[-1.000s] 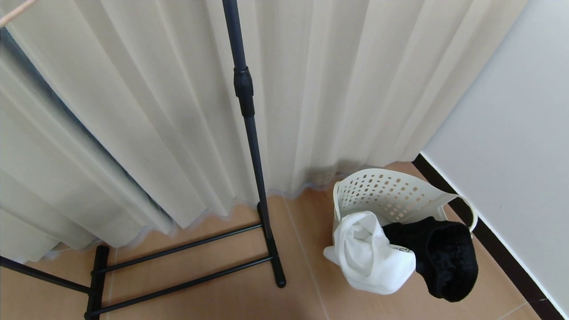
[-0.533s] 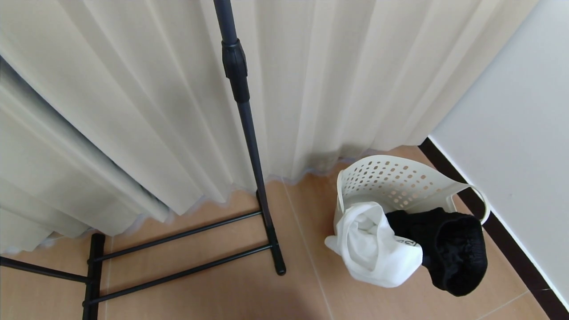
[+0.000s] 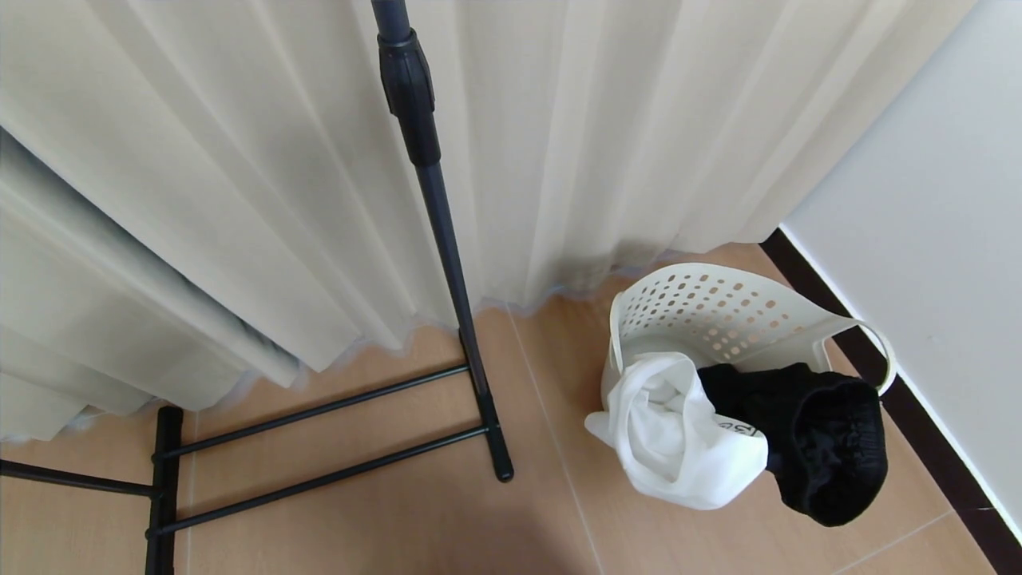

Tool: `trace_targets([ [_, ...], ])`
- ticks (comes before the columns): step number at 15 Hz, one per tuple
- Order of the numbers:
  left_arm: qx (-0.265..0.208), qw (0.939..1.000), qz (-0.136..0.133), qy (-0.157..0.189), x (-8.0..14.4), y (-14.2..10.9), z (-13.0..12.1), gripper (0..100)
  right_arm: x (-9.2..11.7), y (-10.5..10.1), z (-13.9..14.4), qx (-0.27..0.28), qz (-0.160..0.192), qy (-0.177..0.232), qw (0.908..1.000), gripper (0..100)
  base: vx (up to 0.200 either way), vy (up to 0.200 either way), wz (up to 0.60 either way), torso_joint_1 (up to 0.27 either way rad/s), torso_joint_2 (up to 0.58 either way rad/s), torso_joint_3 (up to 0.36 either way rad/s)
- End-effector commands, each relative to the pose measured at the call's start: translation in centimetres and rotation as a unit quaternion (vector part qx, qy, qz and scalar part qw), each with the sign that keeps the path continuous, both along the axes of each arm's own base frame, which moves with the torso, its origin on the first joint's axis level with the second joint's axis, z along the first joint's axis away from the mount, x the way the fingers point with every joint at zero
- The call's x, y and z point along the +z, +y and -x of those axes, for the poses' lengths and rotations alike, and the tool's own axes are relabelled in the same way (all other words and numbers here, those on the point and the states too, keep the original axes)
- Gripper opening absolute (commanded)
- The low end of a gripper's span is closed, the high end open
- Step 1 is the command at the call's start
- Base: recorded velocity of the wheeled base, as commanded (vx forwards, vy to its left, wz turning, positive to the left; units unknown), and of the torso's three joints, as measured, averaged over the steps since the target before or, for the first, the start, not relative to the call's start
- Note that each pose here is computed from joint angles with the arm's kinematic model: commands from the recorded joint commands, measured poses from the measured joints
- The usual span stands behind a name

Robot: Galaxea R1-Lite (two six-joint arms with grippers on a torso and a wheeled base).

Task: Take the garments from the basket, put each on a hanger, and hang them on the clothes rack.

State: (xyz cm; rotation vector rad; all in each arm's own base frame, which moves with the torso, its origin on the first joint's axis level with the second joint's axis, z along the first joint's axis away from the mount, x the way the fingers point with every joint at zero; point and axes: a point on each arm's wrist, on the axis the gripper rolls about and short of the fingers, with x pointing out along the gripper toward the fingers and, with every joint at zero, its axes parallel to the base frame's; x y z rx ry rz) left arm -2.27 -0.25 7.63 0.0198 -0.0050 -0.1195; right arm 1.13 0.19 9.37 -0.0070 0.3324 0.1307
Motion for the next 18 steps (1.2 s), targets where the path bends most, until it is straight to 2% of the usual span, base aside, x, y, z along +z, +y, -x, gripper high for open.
trace_targets([
  [1, 0.000, 1.0000, 0.000, 0.000, 0.0, 0.0, 0.0, 100, 0.8, 2.2, -11.0, 0.053, 0.046, 0.165, 0.9838, 100, 0.000, 0.000, 0.00, 0.000, 0.00, 0.000],
  [3, 0.001, 1.0000, 0.000, 0.000, 0.0, 0.0, 0.0, 100, 0.3, 3.1, -16.5, 0.060, 0.123, 0.178, 0.9744, 100, 0.000, 0.000, 0.00, 0.000, 0.00, 0.000],
  [4, 0.001, 1.0000, 0.000, 0.000, 0.0, 0.0, 0.0, 100, 0.2, 3.3, -17.8, 0.065, 0.146, 0.179, 0.9708, 100, 0.000, 0.000, 0.00, 0.000, 0.00, 0.000],
  [7, 0.001, 1.0000, 0.000, 0.000, 0.0, 0.0, 0.0, 100, -0.6, 5.5, -23.2, 0.112, 0.244, 0.177, 0.9468, 100, 0.000, 0.000, 0.00, 0.000, 0.00, 0.000],
  [8, 0.001, 1.0000, 0.000, 0.000, 0.0, 0.0, 0.0, 100, -0.7, 6.6, -25.9, 0.124, 0.279, 0.163, 0.9382, 100, 0.000, 0.000, 0.00, 0.000, 0.00, 0.000],
  [11, 0.001, 1.0000, 0.000, 0.000, 0.0, 0.0, 0.0, 100, -1.0, 8.0, -31.4, 0.113, 0.331, 0.137, 0.9269, 100, 0.000, 0.000, 0.00, 0.000, 0.00, 0.000],
  [13, 0.001, 1.0000, 0.000, 0.000, 0.0, 0.0, 0.0, 100, -0.5, 8.5, -33.9, 0.102, 0.359, 0.116, 0.9204, 100, 0.000, 0.000, 0.00, 0.000, 0.00, 0.000],
  [15, 0.001, 1.0000, 0.000, 0.000, 0.0, 0.0, 0.0, 100, -0.3, 8.7, -35.0, 0.098, 0.392, 0.121, 0.9066, 100, 0.000, 0.000, 0.00, 0.000, 0.00, 0.000],
  [18, 0.001, 1.0000, 0.000, 0.000, 0.0, 0.0, 0.0, 100, -0.7, 9.5, -36.8, 0.081, 0.412, 0.124, 0.8990, 100, 0.000, 0.000, 0.00, 0.000, 0.00, 0.000],
])
